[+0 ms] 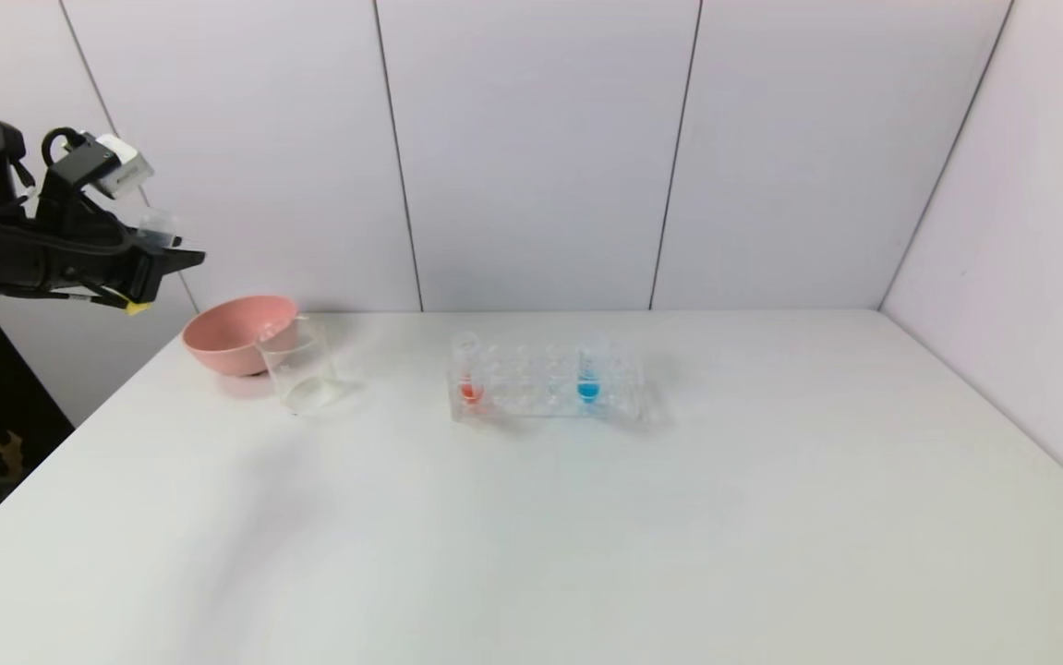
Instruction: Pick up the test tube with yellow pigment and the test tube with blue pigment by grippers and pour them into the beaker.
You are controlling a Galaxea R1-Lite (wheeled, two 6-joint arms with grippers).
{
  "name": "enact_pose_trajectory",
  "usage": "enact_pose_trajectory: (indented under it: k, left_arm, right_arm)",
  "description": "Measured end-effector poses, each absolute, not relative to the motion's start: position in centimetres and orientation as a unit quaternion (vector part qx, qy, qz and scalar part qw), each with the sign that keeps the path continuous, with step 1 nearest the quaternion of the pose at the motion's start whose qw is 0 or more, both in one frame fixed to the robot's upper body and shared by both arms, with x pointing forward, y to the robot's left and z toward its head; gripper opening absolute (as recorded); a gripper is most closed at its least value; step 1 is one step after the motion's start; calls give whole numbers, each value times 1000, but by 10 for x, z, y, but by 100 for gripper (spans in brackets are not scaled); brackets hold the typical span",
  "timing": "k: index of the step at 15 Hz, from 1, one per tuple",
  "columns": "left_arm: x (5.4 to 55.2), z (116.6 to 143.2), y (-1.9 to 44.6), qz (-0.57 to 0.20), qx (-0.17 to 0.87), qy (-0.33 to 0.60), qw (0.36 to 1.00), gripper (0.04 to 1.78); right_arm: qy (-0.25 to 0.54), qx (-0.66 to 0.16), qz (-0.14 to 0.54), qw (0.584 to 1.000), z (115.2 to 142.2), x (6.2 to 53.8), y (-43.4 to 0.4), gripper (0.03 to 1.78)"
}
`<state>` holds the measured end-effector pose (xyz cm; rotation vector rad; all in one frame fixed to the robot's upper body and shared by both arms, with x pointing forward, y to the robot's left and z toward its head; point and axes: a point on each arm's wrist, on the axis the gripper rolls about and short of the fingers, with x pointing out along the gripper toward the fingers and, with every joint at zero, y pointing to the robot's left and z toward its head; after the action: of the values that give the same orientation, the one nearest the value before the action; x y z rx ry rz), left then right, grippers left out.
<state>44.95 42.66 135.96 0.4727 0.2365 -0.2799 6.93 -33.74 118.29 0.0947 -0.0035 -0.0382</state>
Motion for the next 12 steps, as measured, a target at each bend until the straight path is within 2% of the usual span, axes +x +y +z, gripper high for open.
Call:
enact_pose_trajectory:
  k: [6,12]
  left_arm:
    - [473,1348,434,-200,307,105,924,54]
    - [482,1353,440,-259,410,124,866,54]
  right_arm:
    - [-2,47,-19,999,1183,69,-337,171]
    - [-2,47,-19,999,1183,69,-337,171]
